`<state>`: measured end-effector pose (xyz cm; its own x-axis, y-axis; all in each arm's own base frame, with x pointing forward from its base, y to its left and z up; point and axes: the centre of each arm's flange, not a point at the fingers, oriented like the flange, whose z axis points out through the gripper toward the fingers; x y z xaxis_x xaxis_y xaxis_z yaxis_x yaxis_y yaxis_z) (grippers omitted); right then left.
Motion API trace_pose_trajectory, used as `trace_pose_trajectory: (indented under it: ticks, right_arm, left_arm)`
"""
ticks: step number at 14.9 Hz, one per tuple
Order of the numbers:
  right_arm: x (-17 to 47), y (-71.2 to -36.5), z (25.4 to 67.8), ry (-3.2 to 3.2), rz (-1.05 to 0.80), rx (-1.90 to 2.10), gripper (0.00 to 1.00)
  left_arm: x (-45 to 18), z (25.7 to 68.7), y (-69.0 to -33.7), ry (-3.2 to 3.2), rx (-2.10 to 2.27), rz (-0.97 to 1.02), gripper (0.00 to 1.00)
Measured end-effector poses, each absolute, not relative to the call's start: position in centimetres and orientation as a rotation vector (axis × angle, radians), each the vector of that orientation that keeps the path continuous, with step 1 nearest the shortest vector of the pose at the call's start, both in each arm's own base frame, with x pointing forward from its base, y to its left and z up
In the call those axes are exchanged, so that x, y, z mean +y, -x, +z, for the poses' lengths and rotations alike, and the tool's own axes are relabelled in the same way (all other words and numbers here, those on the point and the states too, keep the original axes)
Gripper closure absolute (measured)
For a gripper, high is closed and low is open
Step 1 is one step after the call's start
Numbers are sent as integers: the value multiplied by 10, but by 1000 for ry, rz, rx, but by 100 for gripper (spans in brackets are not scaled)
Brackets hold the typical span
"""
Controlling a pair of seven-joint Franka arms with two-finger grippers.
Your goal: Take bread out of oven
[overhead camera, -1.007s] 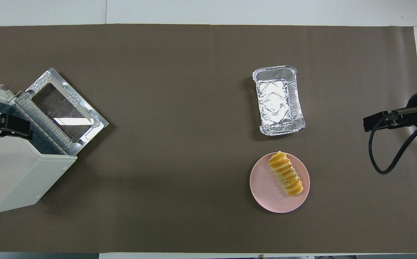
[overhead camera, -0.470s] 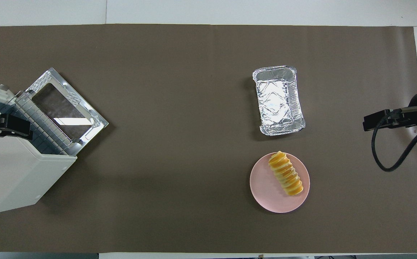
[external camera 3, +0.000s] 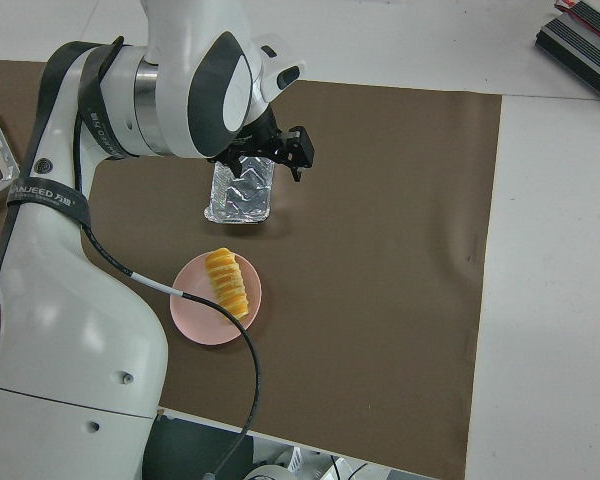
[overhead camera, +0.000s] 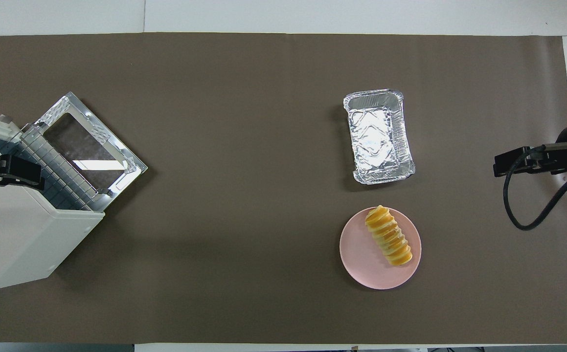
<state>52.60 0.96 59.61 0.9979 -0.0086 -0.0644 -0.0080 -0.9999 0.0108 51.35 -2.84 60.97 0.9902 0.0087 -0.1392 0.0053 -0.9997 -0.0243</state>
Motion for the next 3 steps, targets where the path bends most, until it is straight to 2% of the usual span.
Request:
trace_pose_trajectory:
  ticks: [3]
  right_arm:
    - [10,-526,596,-3128,-104,-42,0]
  left_arm:
    - [-28,610,-514,3110,-11,218,0]
